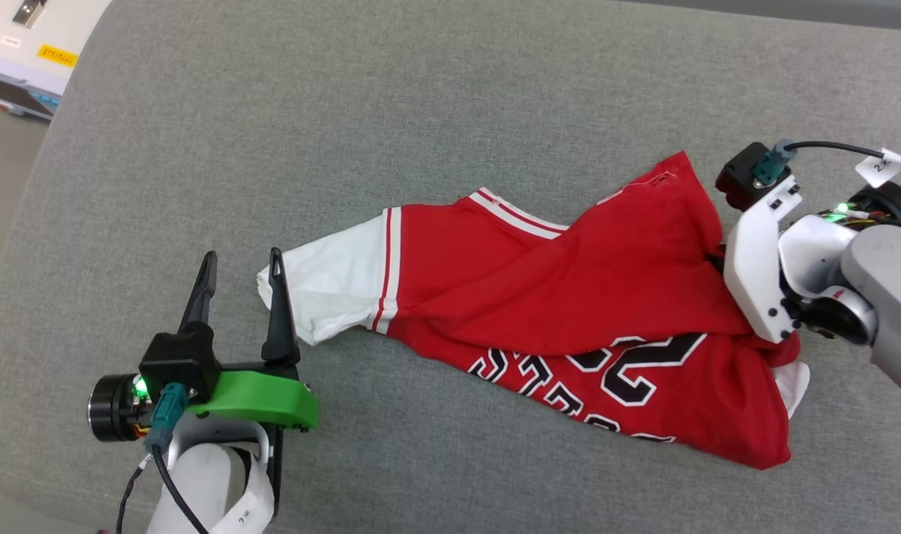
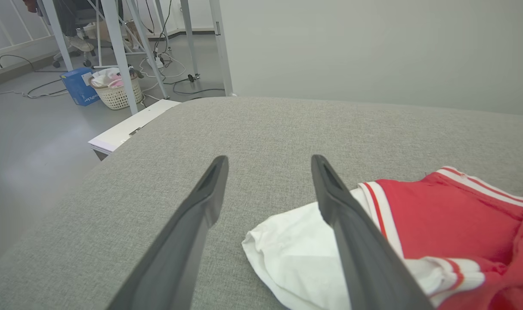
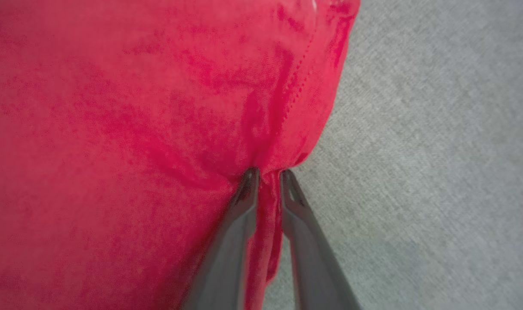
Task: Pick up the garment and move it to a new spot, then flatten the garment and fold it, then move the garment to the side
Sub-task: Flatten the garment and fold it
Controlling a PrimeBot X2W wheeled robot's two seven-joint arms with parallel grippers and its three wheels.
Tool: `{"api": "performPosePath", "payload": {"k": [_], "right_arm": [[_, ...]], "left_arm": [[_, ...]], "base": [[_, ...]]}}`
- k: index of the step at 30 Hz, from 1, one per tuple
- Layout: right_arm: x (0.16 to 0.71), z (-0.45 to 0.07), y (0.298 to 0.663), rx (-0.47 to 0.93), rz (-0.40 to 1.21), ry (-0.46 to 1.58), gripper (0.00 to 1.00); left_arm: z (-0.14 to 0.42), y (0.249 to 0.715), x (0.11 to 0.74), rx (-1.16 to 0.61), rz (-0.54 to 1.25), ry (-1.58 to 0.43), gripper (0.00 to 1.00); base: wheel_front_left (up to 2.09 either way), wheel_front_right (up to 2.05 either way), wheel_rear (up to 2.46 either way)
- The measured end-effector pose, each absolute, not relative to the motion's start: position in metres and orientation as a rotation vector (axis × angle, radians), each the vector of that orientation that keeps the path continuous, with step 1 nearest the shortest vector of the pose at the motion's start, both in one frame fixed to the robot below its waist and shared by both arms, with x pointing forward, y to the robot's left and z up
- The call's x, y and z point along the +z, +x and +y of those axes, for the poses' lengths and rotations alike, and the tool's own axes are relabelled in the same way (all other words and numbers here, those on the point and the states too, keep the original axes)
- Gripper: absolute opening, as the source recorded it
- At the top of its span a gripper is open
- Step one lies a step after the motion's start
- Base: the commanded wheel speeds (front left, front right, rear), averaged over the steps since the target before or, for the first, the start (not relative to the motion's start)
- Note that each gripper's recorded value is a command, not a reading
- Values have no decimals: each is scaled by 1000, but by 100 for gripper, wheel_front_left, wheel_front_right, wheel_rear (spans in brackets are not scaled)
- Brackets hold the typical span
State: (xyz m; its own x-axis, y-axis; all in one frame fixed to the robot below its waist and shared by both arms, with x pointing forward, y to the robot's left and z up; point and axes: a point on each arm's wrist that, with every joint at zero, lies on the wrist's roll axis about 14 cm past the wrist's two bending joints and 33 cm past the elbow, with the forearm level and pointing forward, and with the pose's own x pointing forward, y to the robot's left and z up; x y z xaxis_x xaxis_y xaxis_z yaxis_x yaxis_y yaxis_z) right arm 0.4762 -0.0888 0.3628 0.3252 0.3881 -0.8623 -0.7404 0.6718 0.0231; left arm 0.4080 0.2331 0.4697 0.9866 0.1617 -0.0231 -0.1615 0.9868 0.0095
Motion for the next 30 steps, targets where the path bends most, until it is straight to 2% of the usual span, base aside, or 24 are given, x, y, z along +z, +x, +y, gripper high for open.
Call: {"api": "performPosePath", "payload": {"k": [5, 9, 17, 22, 30], "right_arm": [[396, -70, 490, 779, 806, -301, 0], [449, -58, 508, 798, 606, -269, 0], [528, -43, 489, 901, 347, -251, 0], [527, -39, 447, 974, 353, -225, 0], [474, -63, 374, 977, 561, -150, 0]], "left_arm": [[230, 408, 476, 148, 6, 9, 100], [228, 407, 482, 138, -12, 7, 100], [228, 397, 490, 134, -32, 8, 100], [227, 392, 492, 128, -35, 3, 100], [223, 384, 496, 113, -43, 6, 100]], "base": [[0, 0, 0], [0, 0, 0], [0, 0, 0], [0, 0, 0], [0, 0, 0]]}}
